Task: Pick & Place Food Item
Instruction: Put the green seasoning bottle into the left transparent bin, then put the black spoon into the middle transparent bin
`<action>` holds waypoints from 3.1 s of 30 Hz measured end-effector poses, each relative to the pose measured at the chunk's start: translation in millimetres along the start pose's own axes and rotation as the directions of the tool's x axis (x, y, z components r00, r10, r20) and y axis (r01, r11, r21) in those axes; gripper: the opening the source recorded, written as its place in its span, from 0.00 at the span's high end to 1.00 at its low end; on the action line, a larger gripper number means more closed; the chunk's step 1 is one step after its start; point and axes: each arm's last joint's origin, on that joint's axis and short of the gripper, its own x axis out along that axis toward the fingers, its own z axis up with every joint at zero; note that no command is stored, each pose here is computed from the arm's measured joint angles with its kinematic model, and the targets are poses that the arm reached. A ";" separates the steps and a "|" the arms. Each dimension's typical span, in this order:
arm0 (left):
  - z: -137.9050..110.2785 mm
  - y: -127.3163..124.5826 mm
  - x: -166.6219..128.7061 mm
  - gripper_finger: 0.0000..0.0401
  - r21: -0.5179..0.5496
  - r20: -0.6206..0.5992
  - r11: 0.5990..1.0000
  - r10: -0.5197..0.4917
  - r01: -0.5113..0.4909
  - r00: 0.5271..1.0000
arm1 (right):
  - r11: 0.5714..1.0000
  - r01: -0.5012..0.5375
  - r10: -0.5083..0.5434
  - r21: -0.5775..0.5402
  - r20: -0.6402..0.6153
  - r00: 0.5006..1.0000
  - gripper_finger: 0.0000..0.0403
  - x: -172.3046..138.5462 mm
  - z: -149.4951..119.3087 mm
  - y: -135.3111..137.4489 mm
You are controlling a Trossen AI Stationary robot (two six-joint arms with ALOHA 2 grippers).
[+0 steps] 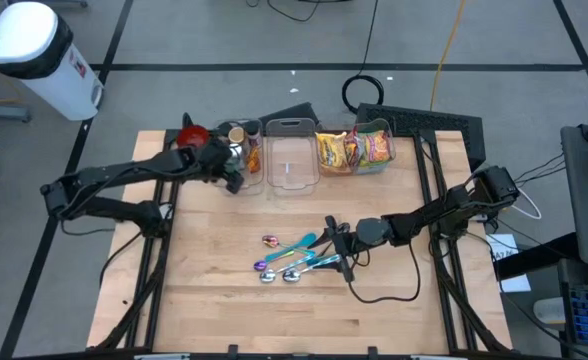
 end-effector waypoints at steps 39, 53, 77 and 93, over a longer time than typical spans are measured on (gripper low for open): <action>-93.6 -36.7 -90.7 0.08 0.589 0.446 0.675 -0.730 0.444 0.518 | 0.547 0.632 -0.293 0.549 -0.581 0.759 0.37 -106.3 -53.8 -61.2; -93.8 -36.9 -90.8 0.07 0.592 0.444 0.673 -0.732 0.444 0.517 | 0.599 0.479 -0.128 0.642 -0.513 0.849 0.40 -81.6 -70.6 -67.8; -93.9 -36.9 -90.8 0.08 0.590 0.443 0.672 -0.732 0.447 0.517 | 0.681 0.452 -0.173 0.577 -0.473 0.864 0.98 -84.8 -65.9 -77.9; -93.9 -37.0 -90.8 0.08 0.590 0.443 0.672 -0.733 0.447 0.516 | 0.742 0.546 -0.473 0.389 -0.273 0.838 1.00 -110.1 -20.8 -81.2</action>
